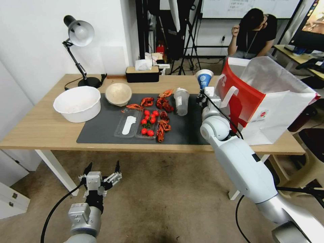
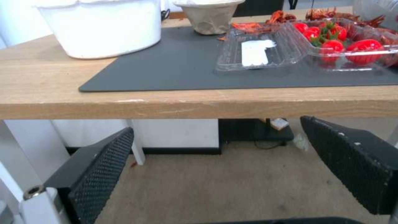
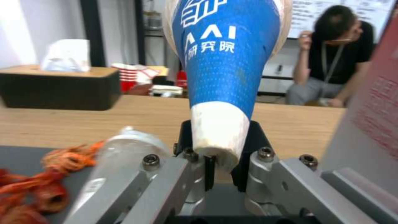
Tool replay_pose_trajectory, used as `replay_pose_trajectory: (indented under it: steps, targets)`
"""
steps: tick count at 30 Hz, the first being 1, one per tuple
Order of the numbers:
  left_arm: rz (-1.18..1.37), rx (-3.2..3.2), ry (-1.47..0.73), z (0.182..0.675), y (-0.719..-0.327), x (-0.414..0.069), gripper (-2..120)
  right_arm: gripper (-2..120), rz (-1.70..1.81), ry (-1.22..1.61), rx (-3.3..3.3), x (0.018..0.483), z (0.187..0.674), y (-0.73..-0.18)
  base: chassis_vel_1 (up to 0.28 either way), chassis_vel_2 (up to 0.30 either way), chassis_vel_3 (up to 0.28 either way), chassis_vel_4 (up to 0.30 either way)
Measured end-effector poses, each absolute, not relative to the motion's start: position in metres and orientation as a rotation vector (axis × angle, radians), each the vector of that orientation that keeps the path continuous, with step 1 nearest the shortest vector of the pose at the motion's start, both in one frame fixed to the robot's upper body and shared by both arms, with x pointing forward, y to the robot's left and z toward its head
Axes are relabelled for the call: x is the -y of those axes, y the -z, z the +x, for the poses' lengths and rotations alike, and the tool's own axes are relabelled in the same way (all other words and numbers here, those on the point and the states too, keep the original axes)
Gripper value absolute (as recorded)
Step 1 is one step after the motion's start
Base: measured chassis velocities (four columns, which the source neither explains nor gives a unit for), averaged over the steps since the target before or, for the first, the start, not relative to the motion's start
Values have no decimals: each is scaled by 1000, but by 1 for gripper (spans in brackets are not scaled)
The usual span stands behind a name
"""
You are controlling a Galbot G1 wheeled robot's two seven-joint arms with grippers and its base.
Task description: Pick up the trash from the table and place it into the takeout bag.
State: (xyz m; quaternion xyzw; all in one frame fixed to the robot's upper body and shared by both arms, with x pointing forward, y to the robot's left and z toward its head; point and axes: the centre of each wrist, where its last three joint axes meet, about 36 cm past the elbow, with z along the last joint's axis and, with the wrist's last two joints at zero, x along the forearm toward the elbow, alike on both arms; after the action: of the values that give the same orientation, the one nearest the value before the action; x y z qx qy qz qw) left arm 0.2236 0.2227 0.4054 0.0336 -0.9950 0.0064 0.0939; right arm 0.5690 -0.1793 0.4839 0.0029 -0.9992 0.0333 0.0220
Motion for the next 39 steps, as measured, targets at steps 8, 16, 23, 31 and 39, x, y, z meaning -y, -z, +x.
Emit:
replay_pose_trajectory:
  steps: [8,16,23,31,39]
  targets:
    - [105,2955,-20,224,-405,-223,100,6,198,-75,3092,173,563,-493,0,0,0,0]
    - [112,2960,-22,224,-405,-223,100,6,533,-32,3267,169,562,-507,0,0,0,0]
    - [116,2963,-23,223,-405,-224,100,6,473,-80,3448,174,549,-544,0,0,0,0]
    - [127,2963,-24,222,-405,-224,100,6,-255,-167,3450,231,509,-625,0,0,0,0]
    - [128,2960,-21,222,-402,-223,100,6,-410,-192,3319,281,472,-651,0,0,0,0]
